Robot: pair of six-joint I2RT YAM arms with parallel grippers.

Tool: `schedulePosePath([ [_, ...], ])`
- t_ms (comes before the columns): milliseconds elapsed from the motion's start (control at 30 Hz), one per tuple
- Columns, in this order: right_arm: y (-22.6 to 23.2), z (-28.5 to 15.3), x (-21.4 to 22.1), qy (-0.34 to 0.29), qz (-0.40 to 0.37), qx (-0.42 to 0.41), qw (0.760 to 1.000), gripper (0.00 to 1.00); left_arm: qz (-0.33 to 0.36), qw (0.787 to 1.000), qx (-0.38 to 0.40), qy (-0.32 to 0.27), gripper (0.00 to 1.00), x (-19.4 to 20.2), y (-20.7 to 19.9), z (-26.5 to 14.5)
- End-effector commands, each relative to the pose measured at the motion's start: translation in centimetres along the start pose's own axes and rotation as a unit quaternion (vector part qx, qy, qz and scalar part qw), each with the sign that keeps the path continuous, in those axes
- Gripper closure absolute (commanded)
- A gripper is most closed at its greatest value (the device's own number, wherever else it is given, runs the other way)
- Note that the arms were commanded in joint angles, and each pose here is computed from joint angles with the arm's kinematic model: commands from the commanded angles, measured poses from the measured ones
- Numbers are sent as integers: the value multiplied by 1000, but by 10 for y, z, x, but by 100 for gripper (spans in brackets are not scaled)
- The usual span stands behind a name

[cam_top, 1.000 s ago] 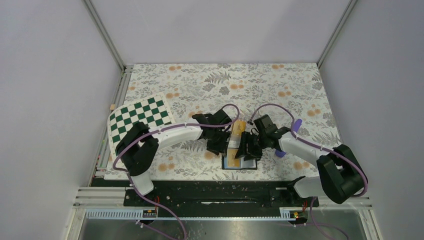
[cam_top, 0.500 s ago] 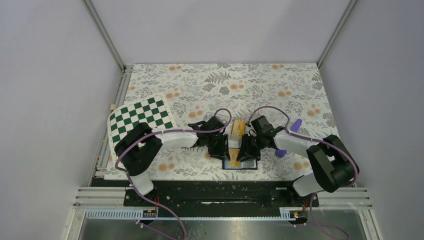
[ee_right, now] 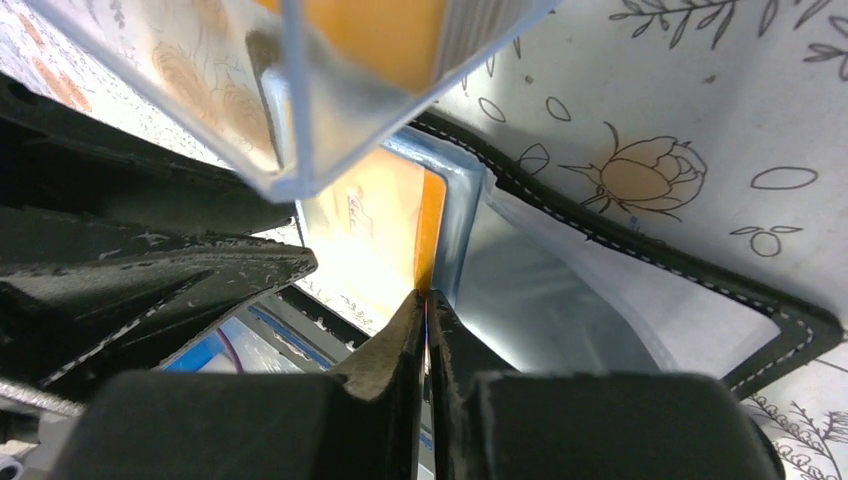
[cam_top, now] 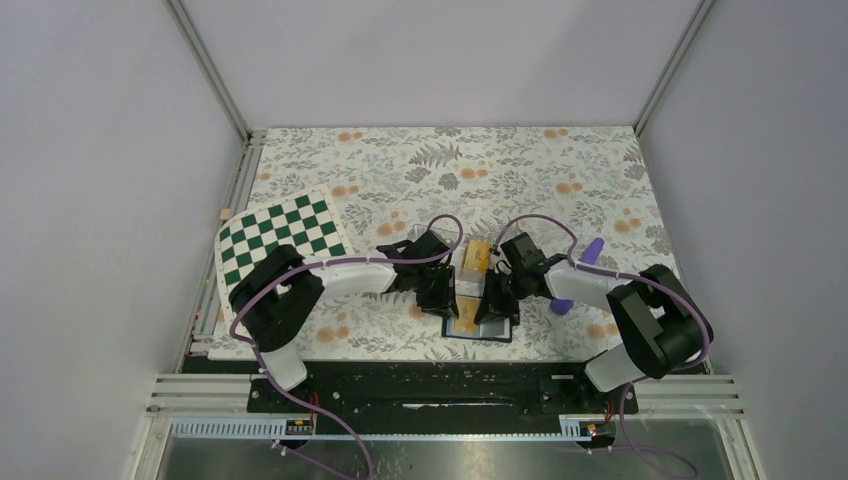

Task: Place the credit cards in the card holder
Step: Insert the credit card into the card holder.

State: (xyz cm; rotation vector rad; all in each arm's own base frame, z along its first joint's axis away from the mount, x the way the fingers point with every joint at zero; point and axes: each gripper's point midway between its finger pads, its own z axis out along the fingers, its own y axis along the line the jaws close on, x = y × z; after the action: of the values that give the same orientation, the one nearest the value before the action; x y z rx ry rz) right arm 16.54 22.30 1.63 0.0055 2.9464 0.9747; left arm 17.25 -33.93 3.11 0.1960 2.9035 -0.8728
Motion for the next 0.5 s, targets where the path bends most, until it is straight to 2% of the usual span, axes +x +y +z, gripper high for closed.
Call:
schedulePosePath([
  [0,9,3,-2,5,-4,-17,1000,92,25,999,20,-39,72,-21,-23,-17],
  [267,6,5,1,10,0,-16,1000,97,40,998,-25,-49,71,-23,-17,-20],
  [467,6,4,1,10,-1,-17,1000,98,54,997,-30,-53,69,-23,-20,-22],
])
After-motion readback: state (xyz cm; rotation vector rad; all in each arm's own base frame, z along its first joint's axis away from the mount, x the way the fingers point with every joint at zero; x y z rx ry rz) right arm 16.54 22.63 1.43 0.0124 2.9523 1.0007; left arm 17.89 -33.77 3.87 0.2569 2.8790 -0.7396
